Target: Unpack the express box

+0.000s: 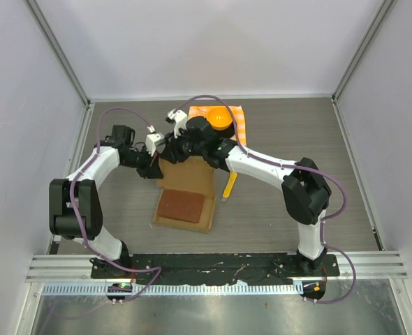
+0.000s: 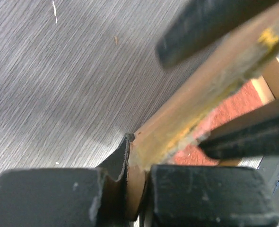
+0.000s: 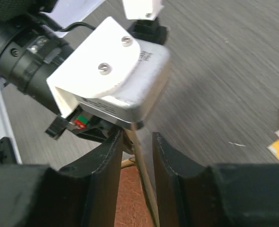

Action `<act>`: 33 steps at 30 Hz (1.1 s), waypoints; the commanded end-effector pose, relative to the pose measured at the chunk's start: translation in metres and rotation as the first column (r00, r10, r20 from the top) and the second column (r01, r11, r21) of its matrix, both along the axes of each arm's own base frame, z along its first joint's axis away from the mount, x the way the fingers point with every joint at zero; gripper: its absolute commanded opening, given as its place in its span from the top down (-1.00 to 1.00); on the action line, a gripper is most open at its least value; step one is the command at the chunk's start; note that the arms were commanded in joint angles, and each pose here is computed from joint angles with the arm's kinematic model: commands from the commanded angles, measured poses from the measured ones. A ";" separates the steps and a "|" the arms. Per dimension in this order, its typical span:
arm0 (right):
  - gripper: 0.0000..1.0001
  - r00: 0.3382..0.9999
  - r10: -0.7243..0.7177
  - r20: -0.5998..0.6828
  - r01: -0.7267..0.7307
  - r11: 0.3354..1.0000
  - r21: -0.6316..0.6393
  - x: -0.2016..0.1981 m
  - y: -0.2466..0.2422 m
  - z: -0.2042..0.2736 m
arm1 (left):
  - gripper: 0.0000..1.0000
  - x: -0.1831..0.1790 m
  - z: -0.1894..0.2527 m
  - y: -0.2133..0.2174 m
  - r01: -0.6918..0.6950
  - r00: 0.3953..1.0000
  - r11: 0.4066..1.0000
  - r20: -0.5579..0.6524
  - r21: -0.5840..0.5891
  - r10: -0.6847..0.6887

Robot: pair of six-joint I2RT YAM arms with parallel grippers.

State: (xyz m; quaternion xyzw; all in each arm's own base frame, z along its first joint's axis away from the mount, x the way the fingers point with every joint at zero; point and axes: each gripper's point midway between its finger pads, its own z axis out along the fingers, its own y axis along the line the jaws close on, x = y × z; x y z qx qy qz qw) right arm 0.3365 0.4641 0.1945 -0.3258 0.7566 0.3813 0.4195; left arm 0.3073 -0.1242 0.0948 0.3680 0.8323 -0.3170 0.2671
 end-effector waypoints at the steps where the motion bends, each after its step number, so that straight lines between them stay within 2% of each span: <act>1: 0.23 0.982 -0.162 0.098 0.156 0.985 0.069 0.027 -0.031 0.064 | 1.00 -0.003 0.008 0.004 -0.032 0.999 0.999 0.007 0.002 0.032; 4: 0.12 0.945 -0.295 0.144 0.287 0.955 0.072 0.034 -0.070 0.093 | 1.00 0.004 0.009 0.014 -0.108 0.994 0.993 0.034 0.041 0.107; 6: -0.09 0.919 -0.359 0.160 0.351 0.933 0.074 0.033 -0.089 0.102 | 1.00 0.008 0.008 0.019 -0.143 0.989 0.988 0.054 0.056 0.140; 7: -0.12 0.903 -0.398 0.165 0.389 0.917 0.085 0.028 -0.103 0.110 | 1.00 0.009 0.008 0.020 -0.165 0.985 0.984 0.050 0.062 0.162; 10: -0.14 0.899 -0.422 0.117 0.418 0.906 0.057 0.014 -0.119 0.099 | 1.00 0.012 0.010 0.027 -0.209 0.976 0.974 0.076 0.087 0.203; 12: -0.14 0.907 -0.419 0.048 0.414 0.906 0.082 -0.001 -0.123 0.098 | 1.00 0.012 0.011 0.029 -0.220 0.973 0.970 0.090 0.099 0.212; 14: -0.14 0.916 -0.400 -0.037 0.402 0.912 0.079 -0.019 -0.123 0.078 | 1.00 0.010 0.011 0.031 -0.229 0.971 0.968 0.094 0.106 0.219; 18: -0.14 0.915 -0.382 -0.129 0.389 0.920 0.040 -0.051 -0.106 0.030 | 1.00 0.008 0.011 0.036 -0.251 0.966 0.959 0.097 0.129 0.240; 19: -0.15 0.923 -0.359 -0.138 0.363 0.932 0.010 -0.069 -0.096 0.012 | 1.00 0.008 0.012 0.037 -0.256 0.965 0.958 0.100 0.133 0.244; 23: -0.16 0.910 -0.392 -0.134 0.387 0.920 -0.064 -0.092 -0.076 -0.025 | 1.00 0.007 0.007 0.042 -0.296 0.955 0.942 0.081 0.159 0.286; 28: -0.16 0.851 -0.491 -0.190 0.475 0.871 -0.122 -0.094 -0.076 -0.066 | 1.00 0.005 0.002 0.051 -0.362 0.932 0.912 0.072 0.194 0.355; 33: -0.16 0.813 -0.562 -0.155 0.528 0.822 -0.211 -0.092 -0.080 -0.084 | 1.00 0.000 0.004 0.053 -0.392 0.920 0.899 0.075 0.197 0.384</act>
